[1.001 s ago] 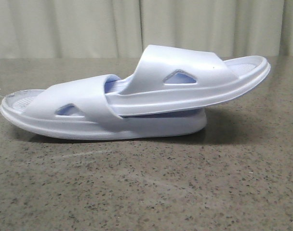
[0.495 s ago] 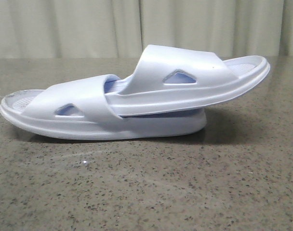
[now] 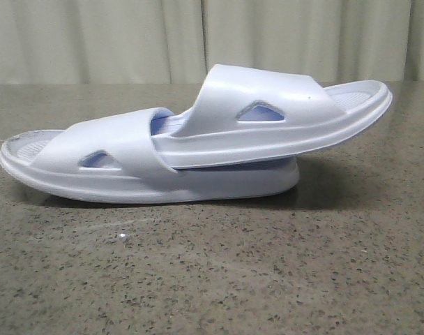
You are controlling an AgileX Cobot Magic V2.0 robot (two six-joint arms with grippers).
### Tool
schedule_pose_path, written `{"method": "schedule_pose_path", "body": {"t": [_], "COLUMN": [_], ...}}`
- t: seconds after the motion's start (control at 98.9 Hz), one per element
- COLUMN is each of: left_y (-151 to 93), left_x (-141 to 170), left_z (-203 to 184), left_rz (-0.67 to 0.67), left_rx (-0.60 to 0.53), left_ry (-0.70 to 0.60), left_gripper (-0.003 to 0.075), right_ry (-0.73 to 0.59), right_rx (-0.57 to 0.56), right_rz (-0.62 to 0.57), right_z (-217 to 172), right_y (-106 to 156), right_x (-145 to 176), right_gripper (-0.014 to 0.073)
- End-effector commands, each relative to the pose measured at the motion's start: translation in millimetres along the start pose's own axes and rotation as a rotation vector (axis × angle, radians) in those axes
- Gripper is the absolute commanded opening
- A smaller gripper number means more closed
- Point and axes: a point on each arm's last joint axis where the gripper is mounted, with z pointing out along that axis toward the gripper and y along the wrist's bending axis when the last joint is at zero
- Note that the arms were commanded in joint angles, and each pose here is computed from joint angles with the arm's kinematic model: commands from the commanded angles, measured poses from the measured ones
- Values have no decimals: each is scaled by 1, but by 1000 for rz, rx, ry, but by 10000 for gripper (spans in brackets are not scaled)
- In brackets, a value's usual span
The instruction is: Insert blue slippers together front up
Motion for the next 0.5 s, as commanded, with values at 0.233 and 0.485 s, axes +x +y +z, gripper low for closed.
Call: {"method": "schedule_pose_path", "body": {"t": [0.233, 0.485], "left_y": [-5, -5], "left_x": [-8, -8], "left_z": [0, 0], "left_rz": [-30, -30], "left_rx": [47, 47], "left_ry": [-17, -17], "left_gripper": [16, 16], "right_ry": [-33, -32], "right_rx": [36, 35], "right_rz": [-19, -17], "right_z": [0, 0], "right_y": [-4, -3], "right_x": [-10, -10], "right_gripper": [-107, -107]}}
